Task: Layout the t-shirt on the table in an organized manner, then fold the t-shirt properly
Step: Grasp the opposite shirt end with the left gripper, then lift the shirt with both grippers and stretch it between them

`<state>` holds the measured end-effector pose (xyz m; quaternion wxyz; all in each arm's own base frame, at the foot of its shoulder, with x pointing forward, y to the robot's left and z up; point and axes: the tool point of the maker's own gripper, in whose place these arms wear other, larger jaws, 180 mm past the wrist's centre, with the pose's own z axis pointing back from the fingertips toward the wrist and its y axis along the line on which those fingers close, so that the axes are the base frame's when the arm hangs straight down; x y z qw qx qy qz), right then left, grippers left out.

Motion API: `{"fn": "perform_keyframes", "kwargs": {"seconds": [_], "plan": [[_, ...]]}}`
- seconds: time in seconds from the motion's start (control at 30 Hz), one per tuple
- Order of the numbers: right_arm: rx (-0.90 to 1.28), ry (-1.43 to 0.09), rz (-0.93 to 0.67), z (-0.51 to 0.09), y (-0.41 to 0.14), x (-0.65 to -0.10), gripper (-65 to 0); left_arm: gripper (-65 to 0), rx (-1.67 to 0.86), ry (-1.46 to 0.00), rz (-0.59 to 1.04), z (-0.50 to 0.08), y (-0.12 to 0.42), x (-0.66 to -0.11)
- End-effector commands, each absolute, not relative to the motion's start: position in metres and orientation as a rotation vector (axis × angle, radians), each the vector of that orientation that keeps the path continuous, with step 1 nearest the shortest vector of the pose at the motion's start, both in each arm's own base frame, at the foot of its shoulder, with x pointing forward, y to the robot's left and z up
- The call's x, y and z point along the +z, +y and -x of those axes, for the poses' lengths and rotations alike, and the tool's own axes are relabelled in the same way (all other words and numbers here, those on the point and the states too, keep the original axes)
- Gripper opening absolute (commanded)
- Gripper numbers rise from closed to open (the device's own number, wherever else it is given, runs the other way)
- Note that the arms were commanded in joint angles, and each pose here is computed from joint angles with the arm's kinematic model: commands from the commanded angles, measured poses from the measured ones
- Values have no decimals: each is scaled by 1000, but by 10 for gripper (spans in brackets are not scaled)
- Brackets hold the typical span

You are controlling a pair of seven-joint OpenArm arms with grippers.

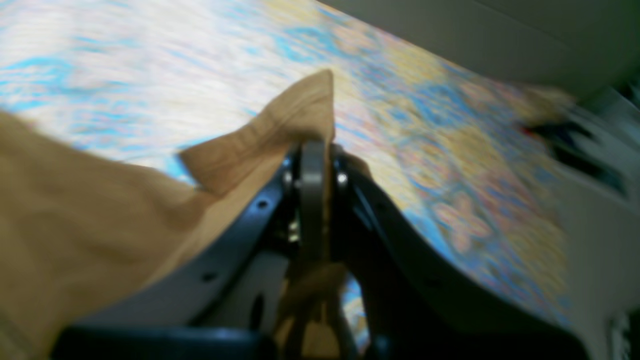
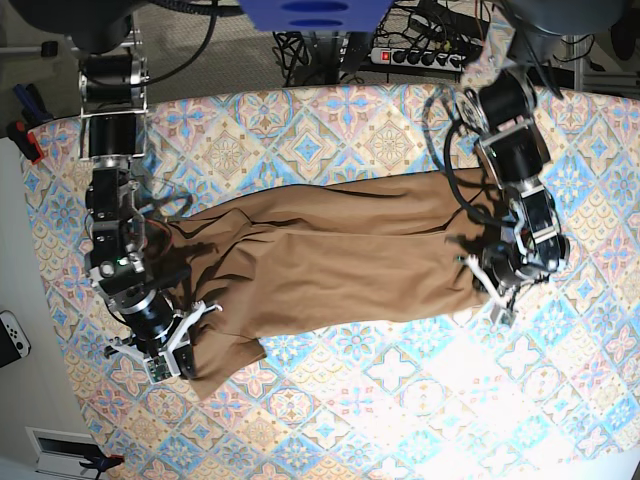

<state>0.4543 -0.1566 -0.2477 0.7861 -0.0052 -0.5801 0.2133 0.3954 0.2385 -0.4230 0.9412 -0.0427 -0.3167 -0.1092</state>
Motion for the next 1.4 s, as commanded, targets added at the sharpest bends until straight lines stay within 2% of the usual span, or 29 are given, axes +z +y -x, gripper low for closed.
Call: {"fn": "perform_keyframes", "kwargs": {"seconds": [0.0, 0.23, 0.63, 0.93, 1.37], "plan": [[467, -1336, 1, -463, -148, -221, -650, -650, -238, -649, 54, -396, 243, -413], [465, -1334, 32, -464, -152, -222, -650, -650, -261, -689, -30, -378, 253, -386], [317, -1379, 92, -463, -204, -204, -650, -650, -283, -749, -103, -372, 260, -361], [241, -1415, 95, -461, -218, -192, -650, -650, -308, -708, -190, -345, 271, -353], [239, -1319, 74, -412, -209, -244, -650, -650, -347, -687, -246, -309, 273, -352]]}}
